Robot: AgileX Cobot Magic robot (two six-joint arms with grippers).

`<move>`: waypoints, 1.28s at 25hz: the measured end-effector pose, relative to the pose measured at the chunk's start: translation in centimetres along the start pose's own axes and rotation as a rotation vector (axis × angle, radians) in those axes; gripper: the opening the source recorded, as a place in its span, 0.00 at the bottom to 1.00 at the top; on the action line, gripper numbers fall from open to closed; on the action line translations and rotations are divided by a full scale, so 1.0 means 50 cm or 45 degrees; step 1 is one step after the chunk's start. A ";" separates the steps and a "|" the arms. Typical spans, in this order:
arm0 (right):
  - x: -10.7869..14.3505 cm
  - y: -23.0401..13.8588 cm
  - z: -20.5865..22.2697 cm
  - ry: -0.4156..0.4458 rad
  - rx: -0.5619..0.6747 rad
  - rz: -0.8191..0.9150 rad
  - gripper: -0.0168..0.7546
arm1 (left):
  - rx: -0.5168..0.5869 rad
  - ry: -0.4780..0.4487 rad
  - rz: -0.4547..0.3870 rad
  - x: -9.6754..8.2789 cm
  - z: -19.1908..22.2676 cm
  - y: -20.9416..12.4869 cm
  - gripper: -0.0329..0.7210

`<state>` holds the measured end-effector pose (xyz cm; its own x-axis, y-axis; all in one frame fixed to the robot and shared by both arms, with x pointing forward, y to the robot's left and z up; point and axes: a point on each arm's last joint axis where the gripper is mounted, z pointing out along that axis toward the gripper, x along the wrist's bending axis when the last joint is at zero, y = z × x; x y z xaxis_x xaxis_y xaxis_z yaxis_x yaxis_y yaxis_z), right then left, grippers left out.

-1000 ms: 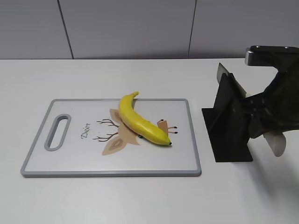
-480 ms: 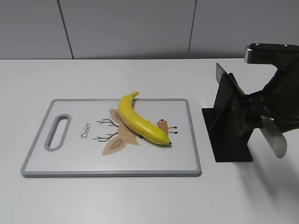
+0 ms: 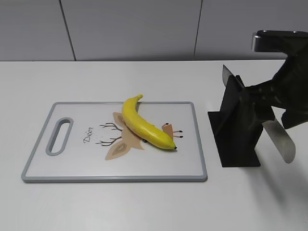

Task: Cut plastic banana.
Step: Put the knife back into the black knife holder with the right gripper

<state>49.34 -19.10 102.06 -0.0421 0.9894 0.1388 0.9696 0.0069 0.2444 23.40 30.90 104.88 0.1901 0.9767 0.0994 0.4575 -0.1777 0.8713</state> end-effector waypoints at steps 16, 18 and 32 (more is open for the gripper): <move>-0.001 -0.024 0.015 -0.028 0.226 0.030 0.29 | 0.000 0.000 0.000 0.000 0.000 0.000 0.77; 0.000 -0.025 0.015 -0.021 0.229 0.036 0.27 | 0.000 0.000 0.000 0.000 0.000 0.000 0.77; 0.006 -0.022 0.016 0.019 0.213 0.054 0.29 | 0.000 0.000 0.001 0.000 0.000 0.000 0.73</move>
<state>48.47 -18.71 101.06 -0.0029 0.9870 0.1605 0.9971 -0.0093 0.0753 23.40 30.90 104.88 0.1905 0.9766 0.1001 0.4573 -0.1785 0.8712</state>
